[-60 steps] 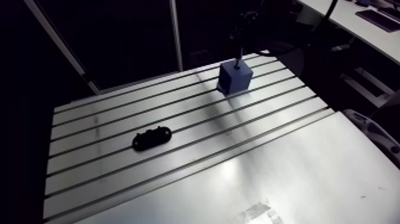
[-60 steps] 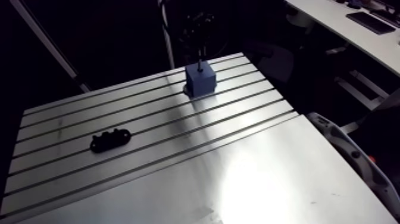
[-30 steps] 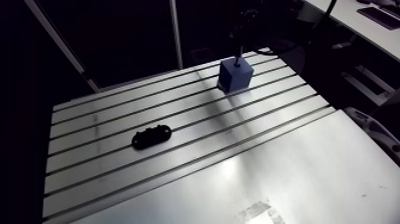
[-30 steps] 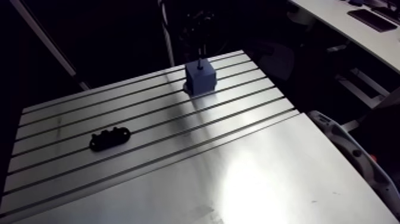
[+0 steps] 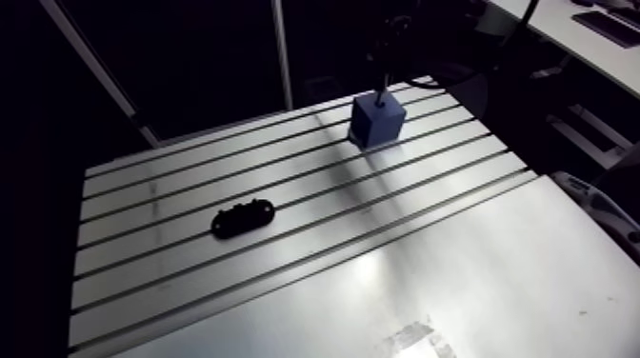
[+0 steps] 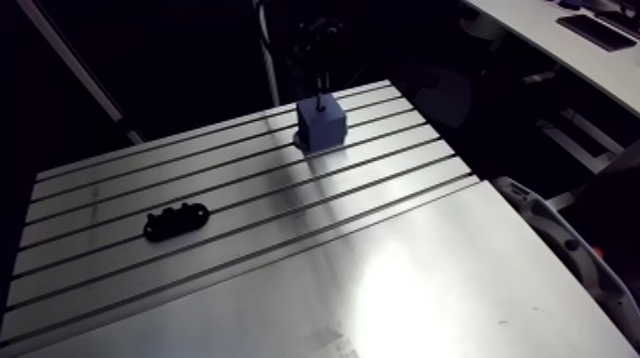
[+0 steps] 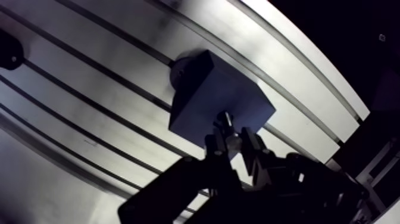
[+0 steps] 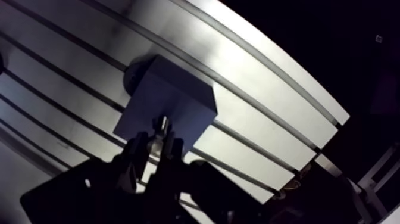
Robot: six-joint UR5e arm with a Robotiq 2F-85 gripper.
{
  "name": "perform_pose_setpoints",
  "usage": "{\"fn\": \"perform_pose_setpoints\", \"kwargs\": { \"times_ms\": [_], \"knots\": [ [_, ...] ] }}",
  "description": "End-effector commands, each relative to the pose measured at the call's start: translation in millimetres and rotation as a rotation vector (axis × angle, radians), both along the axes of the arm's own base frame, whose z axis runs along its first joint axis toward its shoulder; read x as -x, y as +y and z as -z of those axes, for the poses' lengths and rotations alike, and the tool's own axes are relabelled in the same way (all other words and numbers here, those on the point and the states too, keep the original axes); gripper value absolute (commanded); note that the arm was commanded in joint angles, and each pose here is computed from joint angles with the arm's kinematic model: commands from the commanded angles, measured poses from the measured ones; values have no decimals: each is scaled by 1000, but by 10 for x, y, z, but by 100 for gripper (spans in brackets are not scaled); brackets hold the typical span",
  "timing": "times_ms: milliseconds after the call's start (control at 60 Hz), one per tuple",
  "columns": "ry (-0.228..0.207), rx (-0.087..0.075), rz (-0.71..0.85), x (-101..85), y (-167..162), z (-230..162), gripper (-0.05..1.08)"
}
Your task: Pick up the M10 bolt and insert it into the hex recess until seated.
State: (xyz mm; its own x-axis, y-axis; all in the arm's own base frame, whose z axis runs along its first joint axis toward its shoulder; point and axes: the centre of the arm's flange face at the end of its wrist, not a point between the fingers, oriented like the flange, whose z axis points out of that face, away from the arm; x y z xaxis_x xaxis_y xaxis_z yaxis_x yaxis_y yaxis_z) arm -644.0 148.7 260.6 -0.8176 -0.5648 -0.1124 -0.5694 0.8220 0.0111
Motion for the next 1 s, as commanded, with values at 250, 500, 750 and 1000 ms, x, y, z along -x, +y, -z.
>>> {"fn": "perform_pose_setpoints", "kwargs": {
  "times_ms": [250,500,750,1000],
  "knots": [
    [-7,0,0,-13,-3,40,86],
    [-8,0,-1,-12,-2,48,86],
    [-11,1,-2,-8,9,75,86],
    [-13,2,-1,8,17,99,86]
  ]
}}
